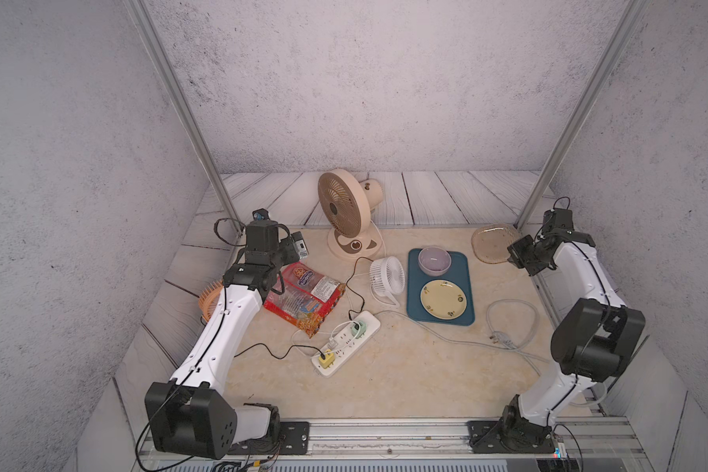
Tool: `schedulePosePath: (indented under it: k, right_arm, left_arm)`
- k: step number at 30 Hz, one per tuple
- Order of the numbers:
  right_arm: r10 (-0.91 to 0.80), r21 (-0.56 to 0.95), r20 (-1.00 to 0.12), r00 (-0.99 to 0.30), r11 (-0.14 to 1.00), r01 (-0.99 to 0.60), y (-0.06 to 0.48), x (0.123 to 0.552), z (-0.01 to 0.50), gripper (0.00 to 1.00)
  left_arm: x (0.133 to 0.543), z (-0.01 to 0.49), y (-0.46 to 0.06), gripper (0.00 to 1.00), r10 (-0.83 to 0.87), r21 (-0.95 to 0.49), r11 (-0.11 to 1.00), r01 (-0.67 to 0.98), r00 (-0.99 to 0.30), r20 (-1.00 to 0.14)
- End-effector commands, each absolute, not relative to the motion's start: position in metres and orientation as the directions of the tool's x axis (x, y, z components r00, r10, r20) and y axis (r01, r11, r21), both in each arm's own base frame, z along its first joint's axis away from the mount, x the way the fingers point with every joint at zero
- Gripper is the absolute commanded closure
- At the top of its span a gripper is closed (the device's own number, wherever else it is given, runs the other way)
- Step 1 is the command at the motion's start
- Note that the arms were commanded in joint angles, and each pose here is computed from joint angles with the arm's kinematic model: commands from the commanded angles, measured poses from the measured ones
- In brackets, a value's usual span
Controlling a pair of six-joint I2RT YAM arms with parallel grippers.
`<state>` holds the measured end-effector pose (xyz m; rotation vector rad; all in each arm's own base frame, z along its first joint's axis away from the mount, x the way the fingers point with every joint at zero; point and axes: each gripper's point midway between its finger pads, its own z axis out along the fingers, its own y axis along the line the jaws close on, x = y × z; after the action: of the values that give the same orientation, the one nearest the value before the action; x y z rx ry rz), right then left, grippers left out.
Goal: Unplug the desk fan from the power strip
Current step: Place the distractor at the corner of the board.
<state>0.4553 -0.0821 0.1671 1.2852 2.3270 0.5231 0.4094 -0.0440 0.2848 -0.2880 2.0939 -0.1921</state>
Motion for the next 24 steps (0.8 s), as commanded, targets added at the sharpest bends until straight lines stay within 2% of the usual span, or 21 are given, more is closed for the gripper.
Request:
schedulePosePath:
  k: [1, 8, 13, 14, 20, 24]
  right_arm:
    - [0.888, 0.554, -0.189, -0.419, 0.449, 0.701, -0.100, 0.484, 0.151, 1.00]
    - [0.895, 0.489, -0.139, -0.425, 0.435, 0.756, -0.120, 0.509, 0.079, 1.00]
    - [0.888, 0.452, -0.126, -0.443, 0.449, 0.771, -0.133, 0.512, 0.050, 1.00]
    - [0.885, 0.446, -0.126, -0.448, 0.453, 0.772, -0.135, 0.512, 0.046, 0.97]
    - [0.872, 0.426, -0.142, -0.469, 0.482, 0.766, -0.143, 0.509, 0.043, 0.58]
    - [0.848, 0.408, -0.177, -0.500, 0.525, 0.747, -0.146, 0.505, 0.061, 0.35]
  left_arm:
    - [0.402, 0.283, -0.052, 0.01, -0.278, -0.262, 0.959, -0.109, -0.543, -0.792]
    - [0.392, 0.262, -0.068, 0.02, -0.242, -0.255, 0.964, -0.075, -0.645, -0.725]
    - [0.390, 0.241, -0.104, 0.02, -0.173, -0.241, 0.971, -0.012, -0.731, -0.660]
    - [0.390, 0.237, -0.109, 0.02, -0.173, -0.247, 0.969, -0.011, -0.744, -0.645]
    - [0.393, 0.227, -0.128, 0.02, -0.192, -0.276, 0.961, -0.020, -0.766, -0.614]
    - [0.394, 0.227, -0.130, 0.02, -0.213, -0.294, 0.955, -0.033, -0.765, -0.608]
